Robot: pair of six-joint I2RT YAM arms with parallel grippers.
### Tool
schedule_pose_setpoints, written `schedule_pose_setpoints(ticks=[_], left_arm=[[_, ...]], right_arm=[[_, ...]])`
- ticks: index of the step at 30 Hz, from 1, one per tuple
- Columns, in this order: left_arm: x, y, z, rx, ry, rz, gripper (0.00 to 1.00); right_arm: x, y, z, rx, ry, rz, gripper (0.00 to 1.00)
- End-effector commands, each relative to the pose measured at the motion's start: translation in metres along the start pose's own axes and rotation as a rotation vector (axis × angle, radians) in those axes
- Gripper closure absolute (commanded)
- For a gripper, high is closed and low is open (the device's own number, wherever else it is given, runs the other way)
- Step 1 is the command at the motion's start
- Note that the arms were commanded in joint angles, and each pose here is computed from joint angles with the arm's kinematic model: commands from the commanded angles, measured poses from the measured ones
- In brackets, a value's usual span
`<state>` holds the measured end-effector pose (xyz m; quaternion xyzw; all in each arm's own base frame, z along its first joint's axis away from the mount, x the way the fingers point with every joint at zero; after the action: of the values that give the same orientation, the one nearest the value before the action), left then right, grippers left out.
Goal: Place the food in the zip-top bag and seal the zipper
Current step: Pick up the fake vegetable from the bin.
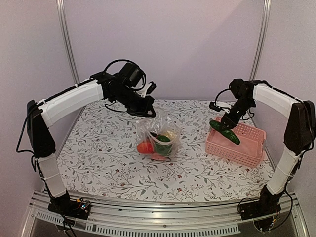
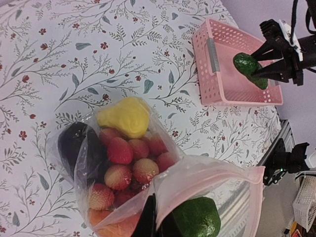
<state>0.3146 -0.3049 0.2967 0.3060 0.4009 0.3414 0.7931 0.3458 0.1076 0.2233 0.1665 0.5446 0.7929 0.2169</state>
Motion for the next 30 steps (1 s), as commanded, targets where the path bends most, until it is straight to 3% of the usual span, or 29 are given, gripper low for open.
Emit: schedule_pose_setpoints(ticks=[1,10,19,30], left_arm=[[0.001,0.008,0.006,-0.034,-0.007,-0.015,1.00],[0.002,0.002,0.007,-0.025,-0.010,-0.017,1.00],[0.000,0.001,0.010,-0.026,-0.009,-0.046,1.00],[0.001,0.007,0.009,-0.031,-0.008,-0.068,1.00]], right_arm=[[0.014,0.019,0.015,-0.090,0.016,0.042,0.97],[0.074,0.048,0.085,-0.313,0.203,0.148,1.00],[0.147,0.123,0.168,-0.781,0.449,0.280,1.00],[0.184,0.120,0.200,-0.884,0.564,0.559,1.00]])
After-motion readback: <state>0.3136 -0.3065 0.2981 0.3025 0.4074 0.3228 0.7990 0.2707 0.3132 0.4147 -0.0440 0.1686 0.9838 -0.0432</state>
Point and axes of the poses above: each gripper's point midway between its finger pads, its own y axis back along the fingers, its own x axis along the line the jaws close on, z = x × y, the point moved 9 cm from there along y, back along the fingers, and after that the axes turned 3 degrees about y, right-handed, at the moved point
